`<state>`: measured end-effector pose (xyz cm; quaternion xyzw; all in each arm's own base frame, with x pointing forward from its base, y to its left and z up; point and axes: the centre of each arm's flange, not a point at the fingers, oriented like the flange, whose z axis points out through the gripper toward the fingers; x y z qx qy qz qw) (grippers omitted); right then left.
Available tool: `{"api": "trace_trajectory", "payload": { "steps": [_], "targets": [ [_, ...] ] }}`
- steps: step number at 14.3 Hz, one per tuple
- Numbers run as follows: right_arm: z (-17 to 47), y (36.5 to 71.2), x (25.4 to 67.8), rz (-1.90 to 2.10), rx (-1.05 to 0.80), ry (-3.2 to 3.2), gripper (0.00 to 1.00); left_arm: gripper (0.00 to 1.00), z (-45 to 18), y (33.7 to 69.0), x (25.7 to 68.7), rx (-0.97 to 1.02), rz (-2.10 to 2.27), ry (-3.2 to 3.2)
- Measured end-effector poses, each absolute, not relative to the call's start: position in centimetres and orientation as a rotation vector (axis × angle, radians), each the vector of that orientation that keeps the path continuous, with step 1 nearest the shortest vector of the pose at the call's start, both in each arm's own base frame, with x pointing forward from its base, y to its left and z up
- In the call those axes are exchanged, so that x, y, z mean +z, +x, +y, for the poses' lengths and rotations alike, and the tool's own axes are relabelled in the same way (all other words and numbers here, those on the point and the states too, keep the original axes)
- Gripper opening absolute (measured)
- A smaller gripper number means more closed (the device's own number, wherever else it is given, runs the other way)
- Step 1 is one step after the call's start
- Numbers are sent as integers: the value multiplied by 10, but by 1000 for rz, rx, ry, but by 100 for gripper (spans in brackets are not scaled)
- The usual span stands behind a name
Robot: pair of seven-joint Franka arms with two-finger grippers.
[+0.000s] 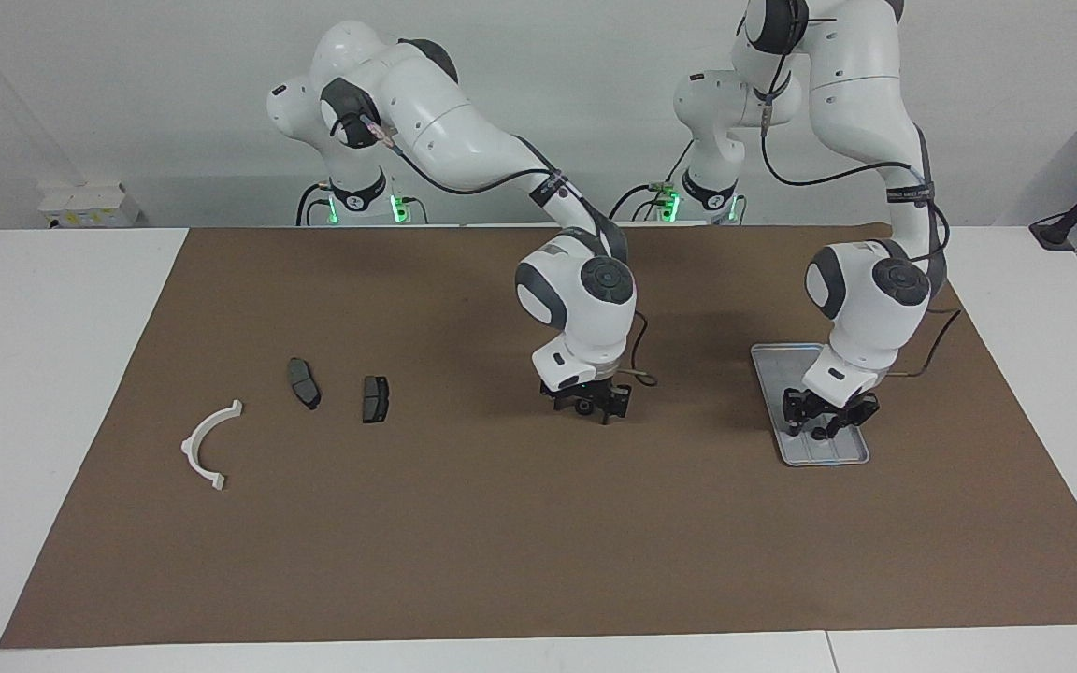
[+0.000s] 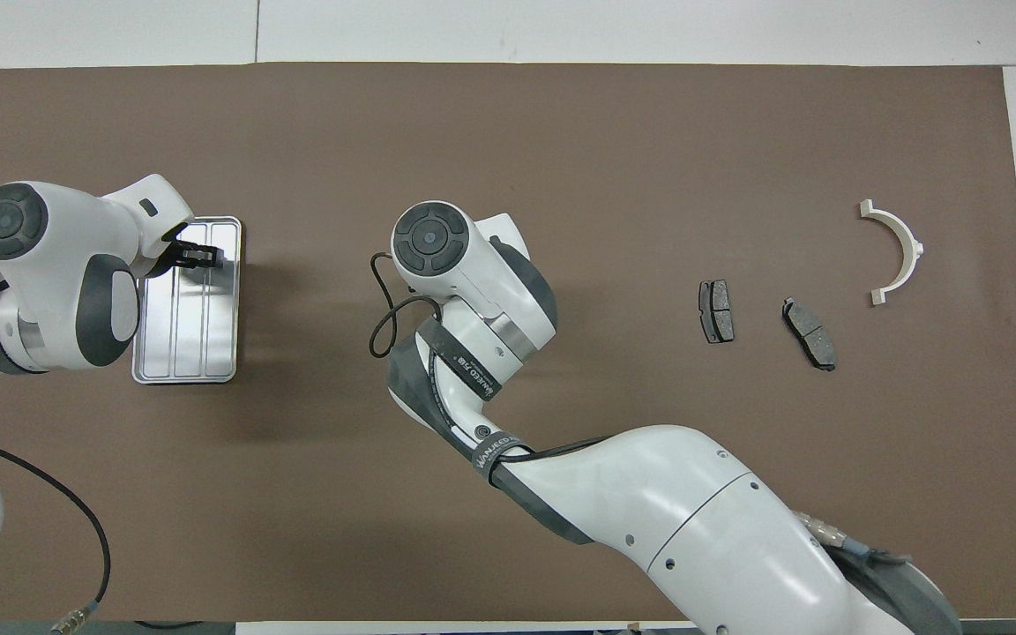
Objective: Place bearing gear from tray to pile
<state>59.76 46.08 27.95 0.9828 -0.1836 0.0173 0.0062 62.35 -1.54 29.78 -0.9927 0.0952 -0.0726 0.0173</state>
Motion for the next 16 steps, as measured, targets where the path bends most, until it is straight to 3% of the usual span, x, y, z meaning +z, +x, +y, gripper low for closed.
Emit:
{"api": "trace_trajectory", "payload": {
  "steps": [2,4,8,9,11,15,16],
  "targets": [
    [462,596,279,-584,36,3082,90,31,-16,624,299,-230,297,-3084],
    [463,596,279,-593,24,3086,90,26,-15,624,299,-231,298,-3084],
    [463,596,281,-600,16,3088,80,24,-1,629,307,-198,311,-3083],
    [463,597,283,-601,16,3089,73,24,8,634,316,-162,308,-3095],
    [463,597,283,-602,13,3088,70,24,17,649,352,-118,303,-3150],
    [462,598,289,-605,11,3085,35,24,-9,668,422,-99,337,-3237],
    [462,598,289,-605,11,3085,35,24,-20,668,431,-76,351,-3253]
  ]
}}
